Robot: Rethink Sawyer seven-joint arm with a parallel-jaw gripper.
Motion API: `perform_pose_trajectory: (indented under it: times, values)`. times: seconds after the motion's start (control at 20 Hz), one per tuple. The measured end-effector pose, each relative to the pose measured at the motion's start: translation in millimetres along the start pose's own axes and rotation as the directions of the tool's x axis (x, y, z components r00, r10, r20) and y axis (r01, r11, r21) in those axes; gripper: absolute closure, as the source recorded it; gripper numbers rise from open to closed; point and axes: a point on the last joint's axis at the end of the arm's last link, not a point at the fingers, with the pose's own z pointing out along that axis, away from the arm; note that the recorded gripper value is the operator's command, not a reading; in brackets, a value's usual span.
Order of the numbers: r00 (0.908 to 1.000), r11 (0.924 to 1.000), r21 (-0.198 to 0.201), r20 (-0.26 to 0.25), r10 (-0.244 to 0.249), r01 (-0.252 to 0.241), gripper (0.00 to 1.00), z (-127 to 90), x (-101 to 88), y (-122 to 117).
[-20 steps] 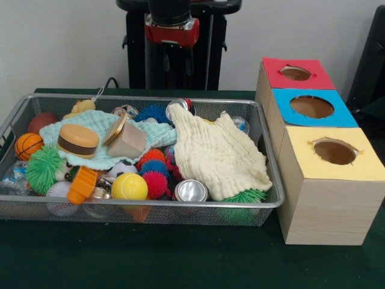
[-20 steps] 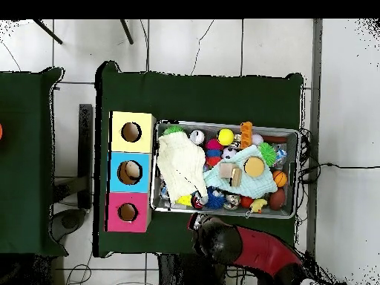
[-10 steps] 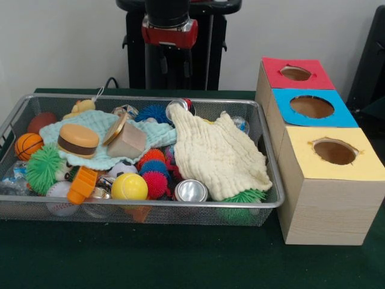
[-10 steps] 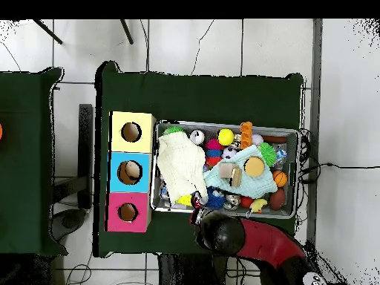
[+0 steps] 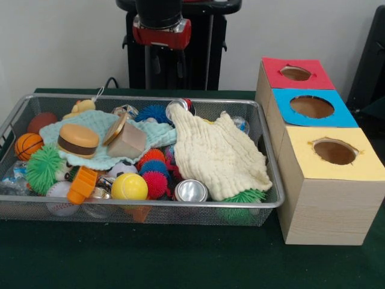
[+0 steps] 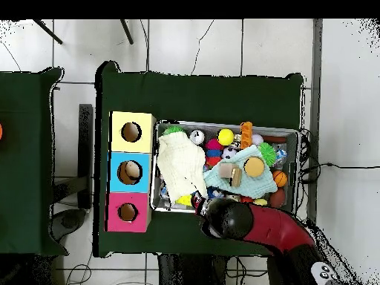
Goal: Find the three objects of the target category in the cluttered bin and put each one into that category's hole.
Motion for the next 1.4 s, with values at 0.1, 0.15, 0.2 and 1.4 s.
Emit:
perform_pose_trajectory:
  times: [0.1,0.15,0.2,1.4]
  values:
    - [1.0,1.0,0.0,-0.001,-0.002,0.002,0.0,-3,-5.1,1]
    - [1.0,1.0,0.0,0.002,-0.005,0.005,0.0,-6,-12.4,1]
    - [1.0,1.0,0.0,0.004,-0.006,0.006,0.0,-8,-15.9,2]
    - [0.9778,0.9997,-0.023,0.209,0.007,-0.003,0.0,-38,-143.6,0]
